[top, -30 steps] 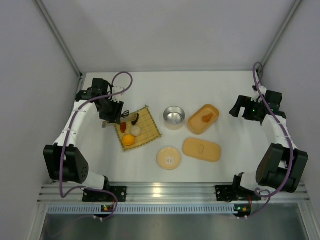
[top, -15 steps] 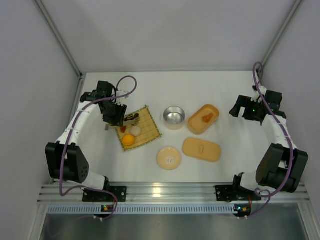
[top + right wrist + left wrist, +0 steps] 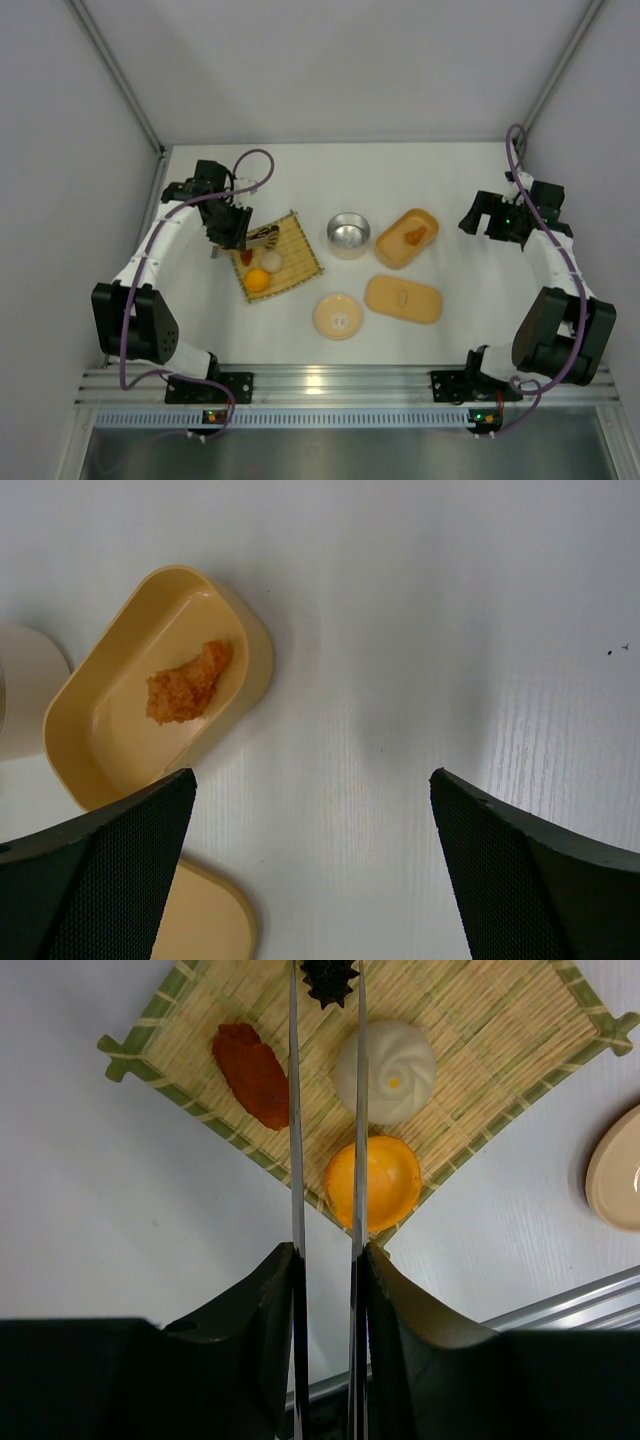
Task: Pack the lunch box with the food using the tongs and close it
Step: Pick up the fake food from the plate.
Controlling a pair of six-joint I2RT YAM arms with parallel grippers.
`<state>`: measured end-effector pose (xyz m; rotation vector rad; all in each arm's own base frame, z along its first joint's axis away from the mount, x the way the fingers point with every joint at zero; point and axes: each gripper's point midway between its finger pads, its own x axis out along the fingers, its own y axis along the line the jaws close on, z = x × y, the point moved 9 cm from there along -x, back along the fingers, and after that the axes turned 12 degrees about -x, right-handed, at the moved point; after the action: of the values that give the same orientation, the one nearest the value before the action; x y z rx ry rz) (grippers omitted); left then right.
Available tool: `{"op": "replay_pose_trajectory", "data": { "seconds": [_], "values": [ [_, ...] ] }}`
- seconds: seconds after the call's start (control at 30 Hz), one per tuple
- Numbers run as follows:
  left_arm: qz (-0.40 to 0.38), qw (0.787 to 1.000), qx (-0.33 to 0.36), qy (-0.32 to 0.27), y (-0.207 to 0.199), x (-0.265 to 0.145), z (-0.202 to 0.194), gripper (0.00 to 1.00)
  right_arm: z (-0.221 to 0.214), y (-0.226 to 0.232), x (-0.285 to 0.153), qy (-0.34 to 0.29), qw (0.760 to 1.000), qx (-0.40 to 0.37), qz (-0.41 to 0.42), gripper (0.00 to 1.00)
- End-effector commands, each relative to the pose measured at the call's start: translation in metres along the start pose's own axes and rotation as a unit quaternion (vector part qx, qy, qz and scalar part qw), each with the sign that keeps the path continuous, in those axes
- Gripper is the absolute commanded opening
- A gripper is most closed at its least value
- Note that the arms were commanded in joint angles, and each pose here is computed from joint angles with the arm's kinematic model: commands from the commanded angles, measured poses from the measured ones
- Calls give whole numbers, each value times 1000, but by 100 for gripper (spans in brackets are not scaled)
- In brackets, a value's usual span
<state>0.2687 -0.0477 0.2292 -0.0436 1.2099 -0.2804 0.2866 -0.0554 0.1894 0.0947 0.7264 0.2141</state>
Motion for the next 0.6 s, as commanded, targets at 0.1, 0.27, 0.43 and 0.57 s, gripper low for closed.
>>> {"op": "replay_pose_trajectory", "data": {
  "seconds": [0.1, 0.27, 0.43, 0.57],
  "values": [
    [-15, 995, 14, -100, -13, -43, 32, 22, 22, -3, -8, -39, 999, -11, -3, 99],
    [-49, 990, 23, -132, -25, -70, 47, 21, 22, -3, -9, -40, 999, -12, -2, 99],
    [-80, 982, 79, -149, -60, -86, 63, 17, 22, -3, -9, -40, 999, -12, -1, 99],
    [-113, 972, 138, -154, -100, -87, 67, 16, 23, -2, -10, -42, 999, -13, -1, 100]
  ]
}}
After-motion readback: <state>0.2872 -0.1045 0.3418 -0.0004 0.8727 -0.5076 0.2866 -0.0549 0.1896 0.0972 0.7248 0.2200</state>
